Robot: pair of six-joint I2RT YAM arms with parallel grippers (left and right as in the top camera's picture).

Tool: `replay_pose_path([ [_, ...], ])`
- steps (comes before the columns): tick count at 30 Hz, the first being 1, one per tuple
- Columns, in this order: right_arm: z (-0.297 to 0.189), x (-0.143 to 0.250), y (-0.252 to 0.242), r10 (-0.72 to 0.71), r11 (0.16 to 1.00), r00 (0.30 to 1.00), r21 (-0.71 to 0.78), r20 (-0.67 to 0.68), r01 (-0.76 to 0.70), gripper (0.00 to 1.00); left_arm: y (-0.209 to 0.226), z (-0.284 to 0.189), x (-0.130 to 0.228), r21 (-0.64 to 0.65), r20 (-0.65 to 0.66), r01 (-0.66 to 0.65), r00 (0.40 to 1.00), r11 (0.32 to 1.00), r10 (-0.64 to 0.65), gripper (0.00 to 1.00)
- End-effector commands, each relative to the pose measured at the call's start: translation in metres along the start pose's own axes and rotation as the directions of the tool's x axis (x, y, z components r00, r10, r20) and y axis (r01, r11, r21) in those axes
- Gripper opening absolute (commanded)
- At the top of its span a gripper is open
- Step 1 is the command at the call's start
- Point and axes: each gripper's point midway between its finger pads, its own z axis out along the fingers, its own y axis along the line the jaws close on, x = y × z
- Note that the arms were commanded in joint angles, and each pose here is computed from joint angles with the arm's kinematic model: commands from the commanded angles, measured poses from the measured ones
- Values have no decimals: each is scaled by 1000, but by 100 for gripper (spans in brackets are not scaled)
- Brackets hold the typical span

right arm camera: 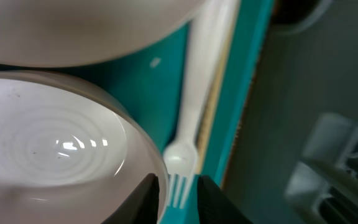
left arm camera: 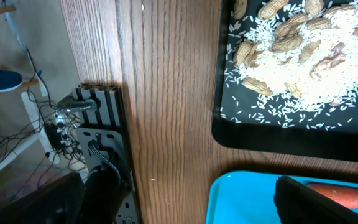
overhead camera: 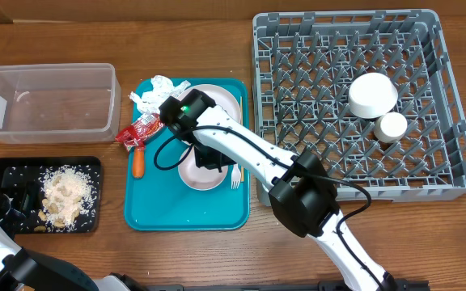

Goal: Sort waste into correct bins and load items into the dishwasher rack
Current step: 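Lower the right gripper onto the pink bowl's rim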

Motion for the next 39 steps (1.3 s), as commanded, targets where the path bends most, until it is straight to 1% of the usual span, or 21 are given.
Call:
replay_pose_path([
  [1, -52, -5, -14, 24, 999, 993, -51, 112, -18, 27, -2, -2, -1, 10, 3, 6, 1000, 1000, -6, 100],
  [3, -62, -3, -10, 3, 995, 993, -95, 120, 9, 32, -2, -2, -2, 10, 3, 6, 1000, 1000, -6, 100],
  [5, -68, 0, 5, -27, 984, 994, -173, 111, 46, 34, -2, -2, -2, 10, 3, 6, 1000, 1000, -6, 100],
  [7, -75, 8, 35, -123, 939, 988, -313, 93, 146, 41, -2, -2, -2, 10, 3, 6, 1000, 1000, -6, 100],
  [8, -80, 11, 51, -181, 899, 978, -388, 100, 206, 42, -2, -2, -2, 10, 3, 6, 1000, 1000, -6, 100],
  [9, -87, 16, 72, -245, 839, 961, -469, 128, 277, 49, -2, -2, -2, 10, 3, 6, 1000, 1000, -6, 100],
  [10, -89, 16, 82, -258, 820, 953, -486, 156, 302, 73, -2, -2, -2, 10, 3, 6, 1000, 1000, -6, 100],
  [11, -86, 14, 88, -257, 820, 950, -481, 175, 310, 82, -2, -2, -1, 10, 3, 6, 1000, 1000, -6, 100],
  [12, -82, 15, 93, -261, 817, 948, -482, 181, 317, 83, -2, -2, -1, 10, 3, 6, 1000, 1000, -6, 100],
  [17, -51, 24, 102, -241, 840, 963, -471, 122, 270, 82, -3, -2, -2, 12, 5, 6, 1000, 1000, -6, 100],
  [19, -38, 26, 103, -247, 844, 963, -464, 109, 269, 79, -3, -2, -2, 13, 6, 6, 1000, 1000, -6, 100],
  [23, -23, 27, 107, -241, 848, 965, -462, 102, 260, 65, -3, -2, -2, 13, 6, 7, 1000, 1000, -7, 100],
  [25, -23, 26, 107, -240, 847, 965, -463, 104, 260, 53, -3, -2, -2, 13, 6, 6, 1000, 1000, -6, 100],
  [27, -24, 26, 108, -237, 846, 966, -466, 107, 259, 50, -4, -2, -3, 15, 9, 6, 1000, 1000, -6, 100],
  [29, -24, 25, 108, -236, 845, 966, -468, 109, 259, 44, -4, -2, -3, 15, 9, 7, 1000, 1000, -7, 100],
  [30, -25, 25, 109, -236, 845, 966, -468, 110, 260, 43, -4, -2, -3, 16, 9, 6, 1000, 1000, -6, 100],
  [31, -25, 25, 108, -236, 845, 966, -468, 110, 260, 38, -4, -2, -3, 16, 9, 6, 1000, 1000, -6, 100],
  [32, -25, 25, 108, -236, 845, 965, -468, 110, 260, 36, -4, -2, -3, 16, 9, 6, 1000, 1000, -6, 100],
  [37, -27, 26, 106, -238, 847, 966, -464, 104, 259, 36, -4, -2, -3, 17, 10, 6, 1000, 1000, -7, 100],
  [39, -31, 25, 106, -237, 845, 965, -467, 110, 261, 32, -4, -2, -4, 18, 11, 6, 1000, 1000, -7, 100],
])
